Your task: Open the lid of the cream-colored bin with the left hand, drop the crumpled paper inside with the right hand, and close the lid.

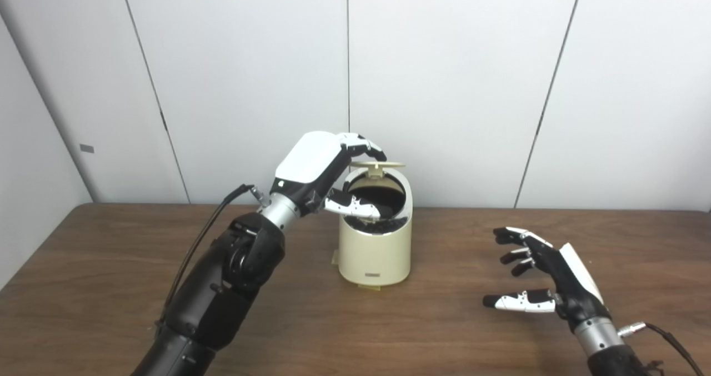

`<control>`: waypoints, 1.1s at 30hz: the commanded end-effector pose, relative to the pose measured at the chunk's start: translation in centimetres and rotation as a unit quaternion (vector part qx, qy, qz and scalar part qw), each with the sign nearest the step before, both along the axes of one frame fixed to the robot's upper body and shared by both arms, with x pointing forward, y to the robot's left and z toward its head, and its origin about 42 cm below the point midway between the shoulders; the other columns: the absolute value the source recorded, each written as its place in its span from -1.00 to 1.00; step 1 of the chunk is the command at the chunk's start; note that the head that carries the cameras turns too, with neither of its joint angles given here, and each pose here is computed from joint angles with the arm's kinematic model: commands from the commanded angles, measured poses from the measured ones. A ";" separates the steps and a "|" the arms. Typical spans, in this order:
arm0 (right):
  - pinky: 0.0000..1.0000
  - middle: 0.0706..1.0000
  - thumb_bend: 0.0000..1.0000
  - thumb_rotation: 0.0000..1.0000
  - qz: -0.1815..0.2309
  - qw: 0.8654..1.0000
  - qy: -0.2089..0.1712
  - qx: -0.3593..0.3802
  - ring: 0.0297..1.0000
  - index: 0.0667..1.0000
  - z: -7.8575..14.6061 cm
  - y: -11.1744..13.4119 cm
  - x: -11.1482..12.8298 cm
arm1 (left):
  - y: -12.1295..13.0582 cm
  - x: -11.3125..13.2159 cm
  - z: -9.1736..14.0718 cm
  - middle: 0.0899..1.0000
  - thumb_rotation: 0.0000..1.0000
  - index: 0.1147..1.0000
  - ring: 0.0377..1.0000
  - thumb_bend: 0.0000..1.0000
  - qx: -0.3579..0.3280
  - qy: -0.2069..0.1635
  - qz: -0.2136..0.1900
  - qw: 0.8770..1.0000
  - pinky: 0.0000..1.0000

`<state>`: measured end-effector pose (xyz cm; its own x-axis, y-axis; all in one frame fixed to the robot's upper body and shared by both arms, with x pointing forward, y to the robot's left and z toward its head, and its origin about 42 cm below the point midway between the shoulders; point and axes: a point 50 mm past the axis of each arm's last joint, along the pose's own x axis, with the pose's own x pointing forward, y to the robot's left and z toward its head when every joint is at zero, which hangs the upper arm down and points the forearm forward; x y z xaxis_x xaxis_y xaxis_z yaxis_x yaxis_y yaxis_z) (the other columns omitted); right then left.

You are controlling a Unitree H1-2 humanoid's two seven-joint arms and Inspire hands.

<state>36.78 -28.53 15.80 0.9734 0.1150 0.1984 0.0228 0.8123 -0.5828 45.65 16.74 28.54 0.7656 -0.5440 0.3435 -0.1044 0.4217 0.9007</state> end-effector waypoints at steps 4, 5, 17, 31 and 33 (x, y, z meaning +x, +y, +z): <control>0.02 0.50 0.59 -0.68 -0.001 0.999 -0.043 -0.003 0.27 0.50 2.6 -0.3 0.9 | 0.4 -0.3 2.0 0.41 -0.02 0.37 0.69 0.79 0.008 -0.050 -0.006 0.999 0.50; 0.03 0.51 0.59 -0.67 -0.001 0.999 -0.043 -0.004 0.27 0.50 2.6 -0.3 0.9 | 0.4 -0.3 2.0 0.41 0.01 0.37 0.69 0.79 0.011 -0.051 -0.005 0.999 0.50; 0.02 0.51 0.59 -0.68 -0.001 0.999 -0.039 -0.006 0.27 0.51 2.8 -0.2 0.9 | 0.9 -1.6 1.4 0.42 0.01 0.38 0.69 0.78 0.034 -0.054 -0.006 0.998 0.51; 0.03 0.52 0.61 -0.66 0.003 0.999 -0.036 -0.002 0.28 0.52 2.5 -0.1 0.9 | 1.3 -2.4 0.0 0.44 0.04 0.39 0.70 0.79 0.029 -0.042 -0.013 0.999 0.54; 0.03 0.53 0.61 -0.65 0.003 0.999 -0.037 -0.002 0.28 0.52 2.5 0.0 0.9 | 1.4 -2.5 -0.2 0.43 0.05 0.39 0.71 0.79 0.029 -0.040 -0.013 0.999 0.52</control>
